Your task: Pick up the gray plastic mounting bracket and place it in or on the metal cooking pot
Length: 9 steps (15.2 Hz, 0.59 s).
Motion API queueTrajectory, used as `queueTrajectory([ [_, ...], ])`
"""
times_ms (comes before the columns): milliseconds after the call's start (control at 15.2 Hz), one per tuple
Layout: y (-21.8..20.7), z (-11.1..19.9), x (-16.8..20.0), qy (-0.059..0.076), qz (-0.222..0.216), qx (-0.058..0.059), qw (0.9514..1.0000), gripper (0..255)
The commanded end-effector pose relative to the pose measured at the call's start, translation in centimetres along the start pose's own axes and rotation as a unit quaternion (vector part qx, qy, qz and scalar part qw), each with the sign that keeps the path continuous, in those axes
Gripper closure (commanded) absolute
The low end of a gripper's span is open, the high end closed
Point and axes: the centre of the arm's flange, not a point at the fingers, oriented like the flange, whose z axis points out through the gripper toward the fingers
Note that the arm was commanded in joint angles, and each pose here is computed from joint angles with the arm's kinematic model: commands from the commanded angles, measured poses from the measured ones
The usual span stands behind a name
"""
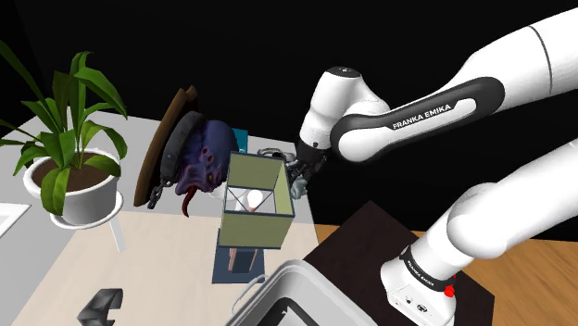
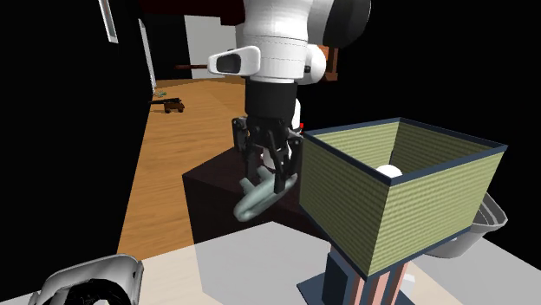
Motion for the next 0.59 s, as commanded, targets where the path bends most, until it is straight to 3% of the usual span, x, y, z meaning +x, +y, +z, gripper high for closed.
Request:
queueTrajectory([
  [0, 0.2, -1.2, 0.1, 0.0, 0.0, 0.0, 1.0, 255],
  [264, 0.3, -3.1, 0.2, 0.0, 0.0, 0.0, 1.0, 255],
  [528, -2.3, -3.6, -4.3, 0.0, 0.0, 0.0, 1.0, 255],
])
